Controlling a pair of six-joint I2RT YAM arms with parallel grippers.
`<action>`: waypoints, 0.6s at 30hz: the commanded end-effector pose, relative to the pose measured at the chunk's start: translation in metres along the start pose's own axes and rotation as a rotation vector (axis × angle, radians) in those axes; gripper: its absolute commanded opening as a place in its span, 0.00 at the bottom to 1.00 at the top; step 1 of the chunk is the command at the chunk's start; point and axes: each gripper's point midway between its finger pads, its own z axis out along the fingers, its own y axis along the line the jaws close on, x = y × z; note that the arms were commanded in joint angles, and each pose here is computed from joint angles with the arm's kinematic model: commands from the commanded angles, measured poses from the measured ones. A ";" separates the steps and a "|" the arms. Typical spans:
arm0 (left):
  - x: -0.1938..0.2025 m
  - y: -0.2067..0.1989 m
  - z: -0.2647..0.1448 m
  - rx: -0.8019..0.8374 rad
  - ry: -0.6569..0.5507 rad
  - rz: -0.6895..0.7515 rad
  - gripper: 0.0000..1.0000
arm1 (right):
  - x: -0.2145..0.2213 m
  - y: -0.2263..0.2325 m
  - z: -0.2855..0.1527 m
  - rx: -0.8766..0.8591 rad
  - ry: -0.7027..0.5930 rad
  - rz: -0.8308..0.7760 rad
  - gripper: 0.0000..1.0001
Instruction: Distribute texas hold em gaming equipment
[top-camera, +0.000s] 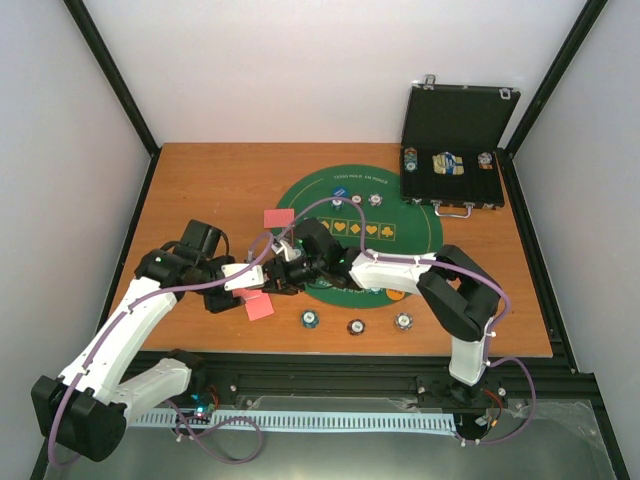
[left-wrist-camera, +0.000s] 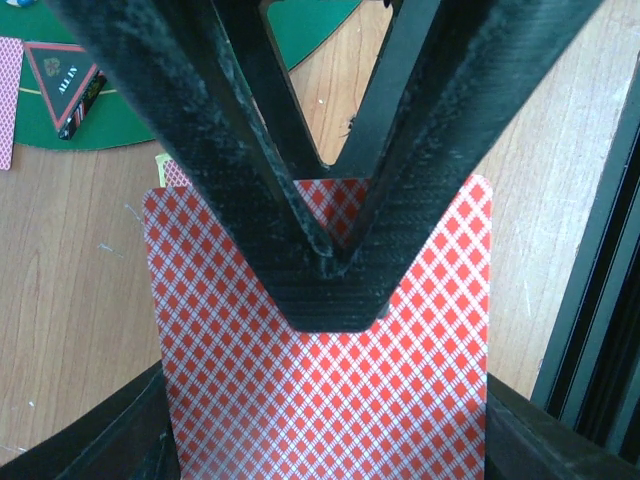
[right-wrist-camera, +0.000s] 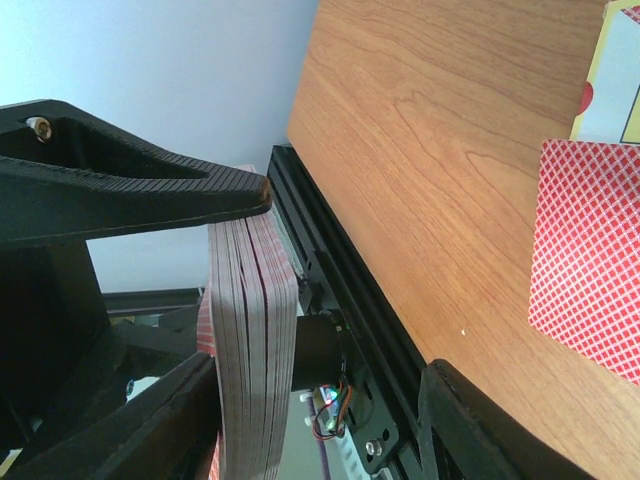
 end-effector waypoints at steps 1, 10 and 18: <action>-0.013 0.009 -0.014 -0.047 -0.049 0.038 0.32 | 0.000 -0.002 0.004 0.040 0.007 0.018 0.55; -0.012 0.008 -0.013 -0.041 -0.044 0.039 0.31 | 0.001 0.003 0.014 0.028 0.033 0.014 0.58; -0.011 0.007 -0.014 -0.046 -0.041 0.040 0.31 | 0.002 -0.005 0.023 0.054 0.054 0.018 0.57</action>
